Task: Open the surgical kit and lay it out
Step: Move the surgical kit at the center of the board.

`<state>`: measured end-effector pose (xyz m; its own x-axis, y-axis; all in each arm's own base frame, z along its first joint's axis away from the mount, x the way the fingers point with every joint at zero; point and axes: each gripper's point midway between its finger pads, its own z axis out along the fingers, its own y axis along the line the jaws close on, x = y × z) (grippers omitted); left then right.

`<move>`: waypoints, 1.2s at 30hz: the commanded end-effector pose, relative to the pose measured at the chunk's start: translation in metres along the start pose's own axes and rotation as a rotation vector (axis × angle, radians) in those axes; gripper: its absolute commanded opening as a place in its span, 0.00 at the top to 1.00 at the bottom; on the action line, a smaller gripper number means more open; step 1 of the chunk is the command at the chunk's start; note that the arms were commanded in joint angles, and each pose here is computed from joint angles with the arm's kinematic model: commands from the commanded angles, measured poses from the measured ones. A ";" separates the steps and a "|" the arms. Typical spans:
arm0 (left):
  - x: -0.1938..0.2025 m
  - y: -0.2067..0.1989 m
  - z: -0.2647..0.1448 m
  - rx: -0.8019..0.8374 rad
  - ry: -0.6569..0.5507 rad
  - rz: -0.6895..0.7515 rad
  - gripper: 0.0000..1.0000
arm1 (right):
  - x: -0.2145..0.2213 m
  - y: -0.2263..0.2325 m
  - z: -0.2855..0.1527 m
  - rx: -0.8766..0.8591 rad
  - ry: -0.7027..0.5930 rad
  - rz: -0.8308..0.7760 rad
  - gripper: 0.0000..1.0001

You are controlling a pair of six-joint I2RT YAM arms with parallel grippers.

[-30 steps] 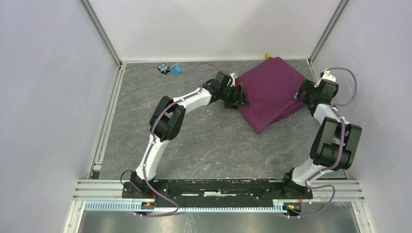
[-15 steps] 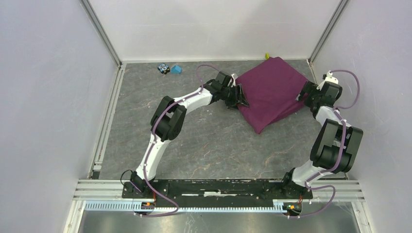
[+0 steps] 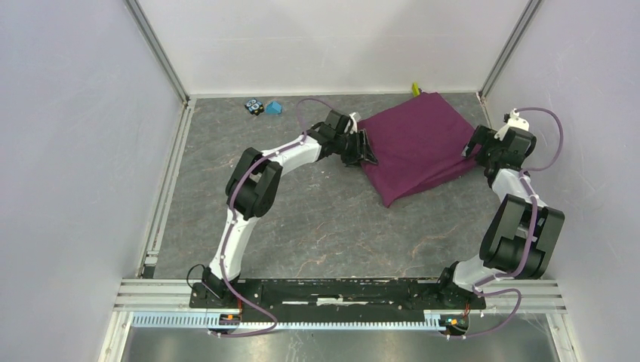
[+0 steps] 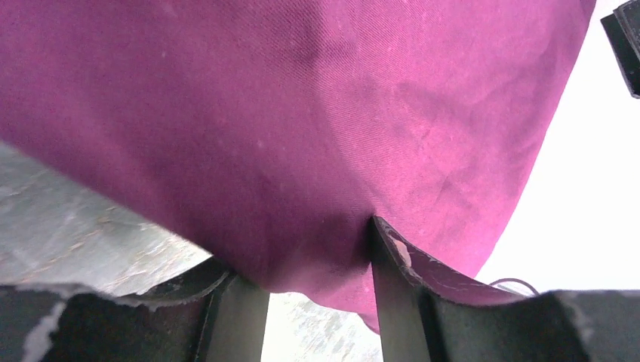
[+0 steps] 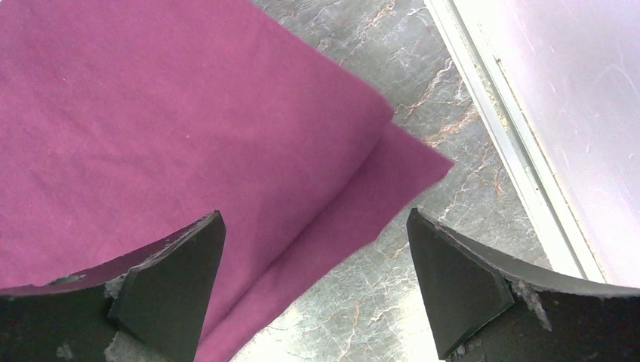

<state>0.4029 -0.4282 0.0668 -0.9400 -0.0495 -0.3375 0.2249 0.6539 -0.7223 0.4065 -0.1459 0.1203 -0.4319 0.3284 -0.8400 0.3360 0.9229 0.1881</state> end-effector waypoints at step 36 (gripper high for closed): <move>-0.028 0.147 -0.096 -0.306 -0.049 0.029 0.80 | 0.071 0.146 0.018 -0.630 0.248 -0.103 0.01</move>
<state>0.4677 -0.2898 0.0674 -0.8751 -0.1246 -0.4676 0.2054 0.7793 -0.5920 0.4280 -0.0081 0.0699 -0.6537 0.2366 -0.7188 -0.1468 0.8921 0.4272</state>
